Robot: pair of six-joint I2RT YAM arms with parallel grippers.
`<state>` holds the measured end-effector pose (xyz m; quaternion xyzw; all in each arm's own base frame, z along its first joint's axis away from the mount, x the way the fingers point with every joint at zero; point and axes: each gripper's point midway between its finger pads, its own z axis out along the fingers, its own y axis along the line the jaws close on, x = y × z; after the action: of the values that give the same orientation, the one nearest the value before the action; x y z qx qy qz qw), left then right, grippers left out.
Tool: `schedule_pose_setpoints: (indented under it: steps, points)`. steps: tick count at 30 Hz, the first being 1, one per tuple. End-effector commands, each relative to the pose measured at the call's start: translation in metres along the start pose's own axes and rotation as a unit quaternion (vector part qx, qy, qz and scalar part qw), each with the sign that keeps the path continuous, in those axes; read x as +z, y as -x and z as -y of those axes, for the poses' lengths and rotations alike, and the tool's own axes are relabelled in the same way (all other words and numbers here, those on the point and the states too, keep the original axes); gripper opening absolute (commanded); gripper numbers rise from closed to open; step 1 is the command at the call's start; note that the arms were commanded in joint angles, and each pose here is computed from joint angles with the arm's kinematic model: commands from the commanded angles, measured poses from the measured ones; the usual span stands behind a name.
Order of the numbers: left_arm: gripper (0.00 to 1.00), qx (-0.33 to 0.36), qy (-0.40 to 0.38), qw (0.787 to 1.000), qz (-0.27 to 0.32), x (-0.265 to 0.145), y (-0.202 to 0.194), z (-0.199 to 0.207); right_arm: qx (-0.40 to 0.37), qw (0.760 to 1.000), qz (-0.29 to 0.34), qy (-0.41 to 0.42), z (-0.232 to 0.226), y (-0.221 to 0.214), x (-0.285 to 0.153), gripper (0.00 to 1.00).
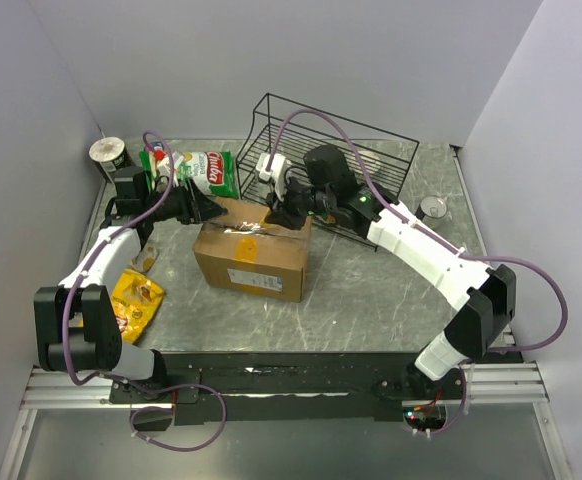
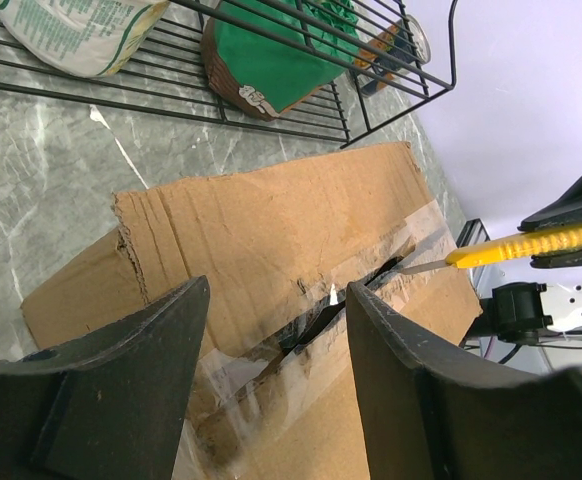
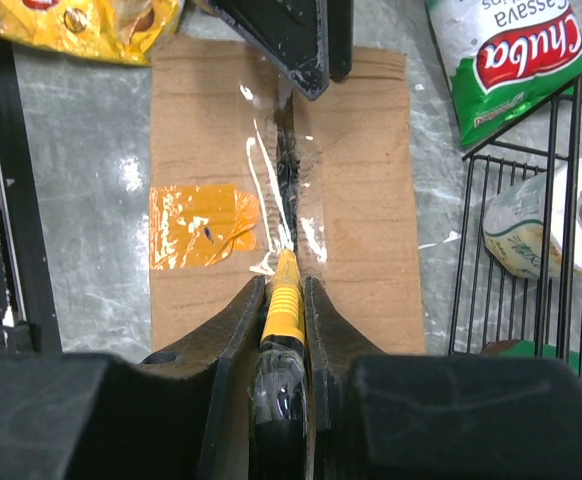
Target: Unpack the express box
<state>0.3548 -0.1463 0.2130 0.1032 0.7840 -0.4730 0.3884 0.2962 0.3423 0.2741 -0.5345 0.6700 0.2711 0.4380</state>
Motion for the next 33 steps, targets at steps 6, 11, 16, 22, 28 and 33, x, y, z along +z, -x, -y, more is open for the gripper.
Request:
schedule_pose_setpoints:
  steps: [6,11,16,22,28,33]
  points:
    - [0.64,-0.02,0.016,1.0,-0.007,0.0,-0.011,-0.006,-0.014,0.999,0.029,-0.004,0.014,0.027,0.001,0.0]
    - [0.64,-0.017,0.017,1.0,-0.007,0.0,-0.011,-0.006,-0.003,1.0,0.013,0.019,0.002,0.015,0.002,0.0]
    - [0.64,-0.021,0.017,1.0,-0.007,0.001,-0.01,-0.007,-0.002,1.0,-0.006,0.015,0.002,0.004,0.004,0.0]
    - [0.64,-0.021,0.017,1.0,-0.008,0.002,-0.01,-0.008,0.014,0.999,-0.048,0.013,0.002,-0.012,0.004,0.0]
    - [0.64,-0.022,0.018,1.0,-0.01,0.003,-0.011,-0.01,0.017,0.997,-0.08,0.003,0.006,-0.021,-0.005,0.0]
    - [0.64,-0.021,0.018,1.0,-0.009,0.002,-0.011,-0.01,0.022,0.995,-0.092,-0.009,0.013,-0.019,-0.021,0.0]
